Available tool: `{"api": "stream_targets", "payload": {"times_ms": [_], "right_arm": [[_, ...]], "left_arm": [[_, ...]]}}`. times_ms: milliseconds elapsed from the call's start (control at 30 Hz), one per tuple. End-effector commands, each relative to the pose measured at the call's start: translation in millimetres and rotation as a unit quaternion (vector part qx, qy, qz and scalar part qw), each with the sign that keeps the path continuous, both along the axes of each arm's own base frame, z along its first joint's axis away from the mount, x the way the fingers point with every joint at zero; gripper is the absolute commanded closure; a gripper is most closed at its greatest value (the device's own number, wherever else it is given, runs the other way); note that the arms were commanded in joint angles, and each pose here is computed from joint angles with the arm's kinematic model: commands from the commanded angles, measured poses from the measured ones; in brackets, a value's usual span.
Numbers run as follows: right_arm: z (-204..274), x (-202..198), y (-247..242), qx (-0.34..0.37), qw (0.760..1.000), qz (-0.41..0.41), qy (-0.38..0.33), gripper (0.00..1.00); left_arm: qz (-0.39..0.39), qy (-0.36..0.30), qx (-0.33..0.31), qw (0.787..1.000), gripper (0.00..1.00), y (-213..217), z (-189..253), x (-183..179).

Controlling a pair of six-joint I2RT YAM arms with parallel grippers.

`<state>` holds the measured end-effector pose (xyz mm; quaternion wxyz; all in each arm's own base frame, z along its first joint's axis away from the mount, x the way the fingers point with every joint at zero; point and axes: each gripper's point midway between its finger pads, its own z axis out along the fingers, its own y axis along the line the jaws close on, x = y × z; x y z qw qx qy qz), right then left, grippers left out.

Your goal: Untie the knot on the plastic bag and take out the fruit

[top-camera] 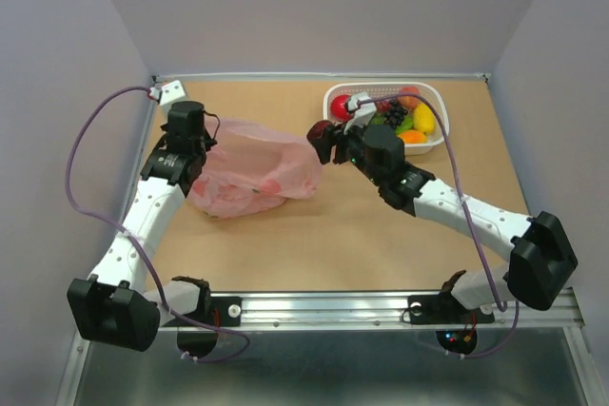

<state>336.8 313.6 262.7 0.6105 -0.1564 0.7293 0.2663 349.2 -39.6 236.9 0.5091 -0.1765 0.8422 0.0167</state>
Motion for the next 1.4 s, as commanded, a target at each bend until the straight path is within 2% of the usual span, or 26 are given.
{"api": "stream_targets", "payload": {"times_ms": [0,133,300,400,433,567,700,733,767,800,833,867,900,933,967,1000,1100,1167,1200,1233,1367], "right_arm": [[31,62,-84,-0.03,0.985,-0.166,-0.023,0.99],[8,104,-131,-0.008,0.976,-0.215,0.02,0.99],[-8,144,-161,0.0,0.969,-0.243,0.043,0.99],[-6,168,-172,-0.003,0.968,-0.249,0.039,0.99],[-21,177,-174,-0.011,0.967,-0.249,0.051,0.99],[-28,206,-165,-0.014,0.97,-0.235,0.054,0.99],[-59,223,-164,-0.023,0.966,-0.244,0.077,0.88],[-63,225,-165,-0.023,0.965,-0.248,0.08,0.82],[-71,225,-166,-0.025,0.963,-0.253,0.087,0.67],[-73,226,-168,-0.019,0.961,-0.261,0.09,0.59],[-75,225,-172,-0.019,0.957,-0.273,0.092,0.4],[-75,224,-175,-0.017,0.955,-0.282,0.093,0.31],[-74,224,-176,-0.016,0.954,-0.285,0.092,0.21],[-73,223,-176,-0.016,0.954,-0.286,0.091,0.07],[-71,222,-177,-0.017,0.954,-0.287,0.091,0.02],[-62,220,-177,-0.015,0.955,-0.284,0.083,0.0],[-51,214,-179,-0.016,0.957,-0.281,0.075,0.0],[-23,201,-182,-0.003,0.958,-0.281,0.057,0.0],[-29,199,-183,-0.006,0.957,-0.283,0.064,0.0],[-6,190,-186,0.006,0.958,-0.283,0.047,0.0],[42,149,-202,0.03,0.956,-0.293,0.018,0.0]], "left_arm": [[0.053,-0.089,-0.011,0.995,1.0,47,60,4],[0.042,-0.096,-0.073,0.992,1.0,54,53,8],[0.012,-0.128,-0.122,0.984,1.0,47,53,1],[0.025,-0.119,-0.119,0.985,1.0,51,37,-8],[0.031,-0.114,-0.116,0.986,1.0,54,33,-12],[0.049,-0.107,-0.11,0.987,0.99,60,15,-28],[0.048,-0.113,-0.104,0.987,0.94,61,14,-42],[0.05,-0.111,-0.103,0.987,0.89,62,12,-45],[0.054,-0.108,-0.104,0.987,0.85,62,12,-48],[0.06,-0.108,-0.109,0.986,0.8,63,14,-51],[0.063,-0.103,-0.11,0.987,0.72,63,13,-56],[0.065,-0.107,-0.112,0.986,0.66,63,17,-59],[0.067,-0.109,-0.112,0.985,0.56,64,19,-60],[0.07,-0.113,-0.108,0.985,0.46,66,23,-61],[0.07,-0.115,-0.103,0.985,0.45,67,26,-62],[0.07,-0.117,-0.093,0.986,0.37,69,31,-62],[0.072,-0.125,-0.076,0.987,0.31,74,42,-61],[0.063,-0.125,-0.069,0.988,0.19,73,50,-56],[0.057,-0.129,-0.069,0.988,0.19,71,55,-54],[0.05,-0.132,-0.066,0.988,0.12,70,60,-54],[0.024,-0.139,-0.064,0.988,0.04,60,81,-54]]}}
